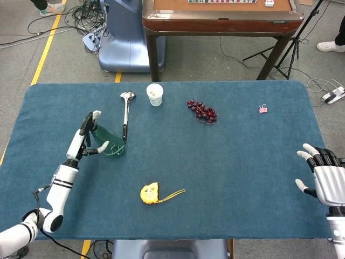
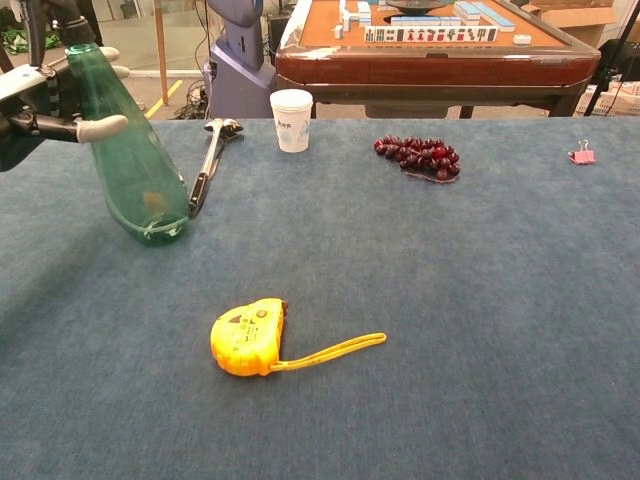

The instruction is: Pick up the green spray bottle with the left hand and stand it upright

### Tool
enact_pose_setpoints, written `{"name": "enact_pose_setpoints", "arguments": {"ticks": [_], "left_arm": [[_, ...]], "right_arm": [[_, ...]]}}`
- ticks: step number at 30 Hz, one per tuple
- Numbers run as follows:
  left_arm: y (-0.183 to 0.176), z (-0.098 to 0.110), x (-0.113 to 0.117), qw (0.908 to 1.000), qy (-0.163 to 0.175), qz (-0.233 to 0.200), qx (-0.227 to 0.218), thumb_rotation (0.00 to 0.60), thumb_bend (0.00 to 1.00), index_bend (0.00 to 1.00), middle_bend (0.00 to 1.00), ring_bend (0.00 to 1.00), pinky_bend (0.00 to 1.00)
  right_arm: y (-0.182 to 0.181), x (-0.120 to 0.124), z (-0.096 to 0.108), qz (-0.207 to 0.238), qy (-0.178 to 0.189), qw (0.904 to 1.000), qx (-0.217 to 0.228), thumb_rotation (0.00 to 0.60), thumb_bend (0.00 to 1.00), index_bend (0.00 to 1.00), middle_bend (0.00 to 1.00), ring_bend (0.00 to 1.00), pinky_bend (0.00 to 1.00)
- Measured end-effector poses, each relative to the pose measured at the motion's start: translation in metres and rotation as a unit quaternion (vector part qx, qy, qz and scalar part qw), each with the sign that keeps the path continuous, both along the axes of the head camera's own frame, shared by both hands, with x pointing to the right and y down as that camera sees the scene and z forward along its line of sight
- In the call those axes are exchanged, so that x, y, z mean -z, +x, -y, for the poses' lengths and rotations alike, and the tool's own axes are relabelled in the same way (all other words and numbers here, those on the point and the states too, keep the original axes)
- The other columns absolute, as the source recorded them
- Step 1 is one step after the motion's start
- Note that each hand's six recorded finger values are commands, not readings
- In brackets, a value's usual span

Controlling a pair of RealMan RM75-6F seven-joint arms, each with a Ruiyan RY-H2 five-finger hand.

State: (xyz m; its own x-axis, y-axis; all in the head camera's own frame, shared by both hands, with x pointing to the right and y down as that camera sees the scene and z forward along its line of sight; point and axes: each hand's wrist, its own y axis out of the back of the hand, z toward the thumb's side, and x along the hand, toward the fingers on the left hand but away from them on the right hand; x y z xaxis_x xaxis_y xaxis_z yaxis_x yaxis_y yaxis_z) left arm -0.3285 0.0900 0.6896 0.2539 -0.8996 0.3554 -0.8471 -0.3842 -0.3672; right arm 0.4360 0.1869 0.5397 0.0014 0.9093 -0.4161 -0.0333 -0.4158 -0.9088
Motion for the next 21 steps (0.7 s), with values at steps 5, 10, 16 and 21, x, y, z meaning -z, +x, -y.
{"name": "enact_pose_setpoints", "arguments": {"ticks": [5, 10, 16, 21], "left_arm": [[-0.001, -0.002, 0.005, 1.0000, 0.000, 0.002, -0.008, 0.553, 0.32, 0.00, 0.00, 0.00, 0.00], [-0.003, -0.004, 0.009, 0.9998, -0.004, 0.005, -0.018, 0.515, 0.32, 0.00, 0.00, 0.00, 0.00], [-0.005, -0.005, 0.011, 0.9996, -0.010, 0.011, -0.024, 0.498, 0.32, 0.00, 0.00, 0.00, 0.00], [-0.011, -0.006, 0.014, 0.9983, -0.010, 0.041, -0.039, 0.491, 0.32, 0.00, 0.00, 0.00, 0.00]], "right_arm": [[0.000, 0.001, 0.000, 0.001, 0.002, 1.0000, 0.000, 0.600, 0.17, 0.25, 0.16, 0.11, 0.14], [-0.001, 0.001, 0.000, 0.002, 0.002, 1.0000, 0.001, 0.600, 0.17, 0.25, 0.16, 0.11, 0.14], [-0.001, 0.001, 0.000, 0.004, 0.002, 1.0000, 0.001, 0.600, 0.17, 0.25, 0.16, 0.11, 0.14], [-0.001, 0.001, 0.000, 0.004, 0.002, 1.0000, 0.002, 0.600, 0.17, 0.25, 0.16, 0.11, 0.14]]}}
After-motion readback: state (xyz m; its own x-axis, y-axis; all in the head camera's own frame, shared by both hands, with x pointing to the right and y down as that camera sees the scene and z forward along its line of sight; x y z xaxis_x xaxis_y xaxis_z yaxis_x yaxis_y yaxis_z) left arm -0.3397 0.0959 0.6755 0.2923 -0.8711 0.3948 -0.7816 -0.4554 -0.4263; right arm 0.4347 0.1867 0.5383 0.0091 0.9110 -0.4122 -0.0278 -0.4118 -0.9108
